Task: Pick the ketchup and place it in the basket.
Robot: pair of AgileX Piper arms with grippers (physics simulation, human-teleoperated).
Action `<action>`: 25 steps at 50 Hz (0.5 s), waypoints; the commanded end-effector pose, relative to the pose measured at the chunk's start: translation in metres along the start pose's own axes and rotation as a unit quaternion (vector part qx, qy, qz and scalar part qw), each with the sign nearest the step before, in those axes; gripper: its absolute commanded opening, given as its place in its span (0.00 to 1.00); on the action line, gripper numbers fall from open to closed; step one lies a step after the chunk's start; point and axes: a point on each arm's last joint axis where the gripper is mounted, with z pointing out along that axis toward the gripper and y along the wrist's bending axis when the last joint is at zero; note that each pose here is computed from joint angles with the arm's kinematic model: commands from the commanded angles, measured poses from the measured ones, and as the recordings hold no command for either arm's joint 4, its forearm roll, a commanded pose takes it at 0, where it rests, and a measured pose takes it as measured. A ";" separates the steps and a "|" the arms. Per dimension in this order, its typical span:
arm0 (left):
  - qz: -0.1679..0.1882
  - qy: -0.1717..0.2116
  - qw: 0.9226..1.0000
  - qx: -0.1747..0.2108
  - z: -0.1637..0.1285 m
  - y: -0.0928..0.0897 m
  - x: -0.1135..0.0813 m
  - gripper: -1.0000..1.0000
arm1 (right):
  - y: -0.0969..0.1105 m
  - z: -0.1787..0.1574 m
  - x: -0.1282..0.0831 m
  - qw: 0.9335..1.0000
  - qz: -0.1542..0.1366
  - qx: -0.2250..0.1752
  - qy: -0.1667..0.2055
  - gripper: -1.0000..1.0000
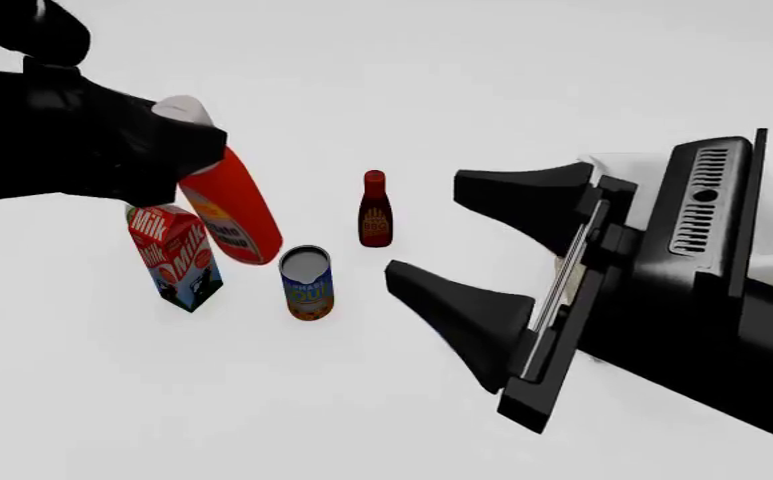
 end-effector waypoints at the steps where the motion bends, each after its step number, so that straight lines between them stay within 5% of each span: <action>1: 0.010 0.002 1.000 0.006 0.004 -0.003 0.004 0.00 | 0.002 0.011 -0.003 1.000 0.005 -0.004 -0.010 1.00; 25: 0.008 0.006 1.000 0.013 0.002 -0.006 0.004 0.00 | 0.002 0.033 -0.004 1.000 -0.025 -0.007 0.000 1.00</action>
